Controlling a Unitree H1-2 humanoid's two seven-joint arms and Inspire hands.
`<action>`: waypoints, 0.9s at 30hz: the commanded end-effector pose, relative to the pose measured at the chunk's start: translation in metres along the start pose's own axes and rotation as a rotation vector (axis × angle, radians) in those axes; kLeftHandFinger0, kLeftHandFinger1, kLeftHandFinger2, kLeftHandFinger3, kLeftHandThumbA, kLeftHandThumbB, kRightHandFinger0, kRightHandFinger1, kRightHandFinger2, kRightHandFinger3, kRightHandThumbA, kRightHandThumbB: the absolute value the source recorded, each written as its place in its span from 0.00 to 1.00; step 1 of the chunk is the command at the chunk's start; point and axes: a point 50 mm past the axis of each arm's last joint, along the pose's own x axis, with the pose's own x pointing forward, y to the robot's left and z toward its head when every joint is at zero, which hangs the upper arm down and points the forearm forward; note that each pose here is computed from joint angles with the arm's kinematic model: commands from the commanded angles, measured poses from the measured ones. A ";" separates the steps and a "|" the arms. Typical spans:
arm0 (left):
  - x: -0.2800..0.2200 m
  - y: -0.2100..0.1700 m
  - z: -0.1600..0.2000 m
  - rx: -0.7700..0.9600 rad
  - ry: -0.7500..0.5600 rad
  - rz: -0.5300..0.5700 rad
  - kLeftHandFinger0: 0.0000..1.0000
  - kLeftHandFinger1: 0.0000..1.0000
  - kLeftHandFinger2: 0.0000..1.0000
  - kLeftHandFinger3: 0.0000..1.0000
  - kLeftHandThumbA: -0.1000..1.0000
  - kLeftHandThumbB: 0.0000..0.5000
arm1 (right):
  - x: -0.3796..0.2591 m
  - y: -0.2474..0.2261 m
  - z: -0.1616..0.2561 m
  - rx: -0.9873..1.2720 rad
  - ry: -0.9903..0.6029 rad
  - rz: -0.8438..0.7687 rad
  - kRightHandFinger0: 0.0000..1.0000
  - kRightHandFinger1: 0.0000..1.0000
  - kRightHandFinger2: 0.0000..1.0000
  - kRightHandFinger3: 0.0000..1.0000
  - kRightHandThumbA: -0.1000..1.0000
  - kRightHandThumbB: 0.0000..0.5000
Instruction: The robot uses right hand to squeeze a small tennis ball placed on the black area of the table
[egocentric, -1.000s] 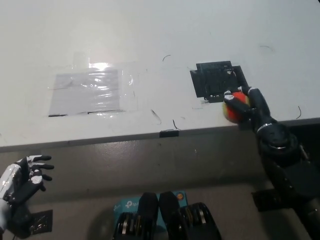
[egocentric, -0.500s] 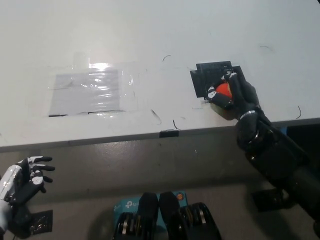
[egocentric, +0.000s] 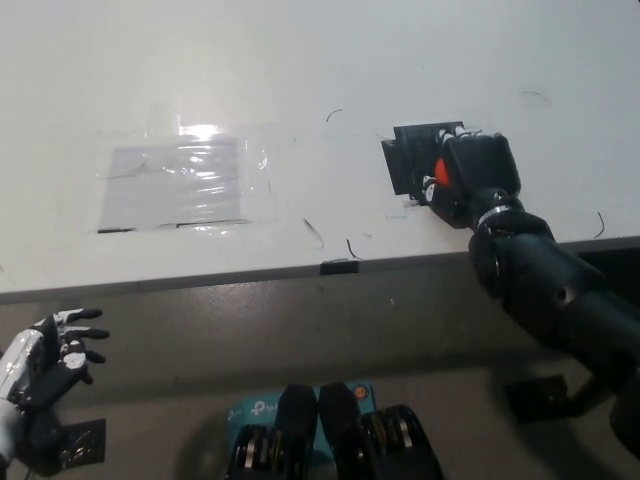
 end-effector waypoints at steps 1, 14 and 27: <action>0.002 0.021 0.028 0.085 -0.098 0.011 0.37 0.47 0.60 0.68 0.07 0.25 | 0.026 -0.053 0.024 -0.159 -0.167 -0.143 1.00 1.00 1.00 1.00 0.71 0.94; 0.000 0.019 0.024 0.055 -0.082 0.013 0.37 0.47 0.59 0.66 0.07 0.26 | 0.014 -0.047 0.048 0.189 -0.160 -0.090 1.00 1.00 1.00 1.00 0.87 1.00; -0.009 0.015 0.013 0.051 -0.065 0.018 0.40 0.49 0.58 0.66 0.08 0.28 | 0.004 -0.058 0.046 0.223 -0.213 -0.108 1.00 1.00 1.00 1.00 0.72 0.84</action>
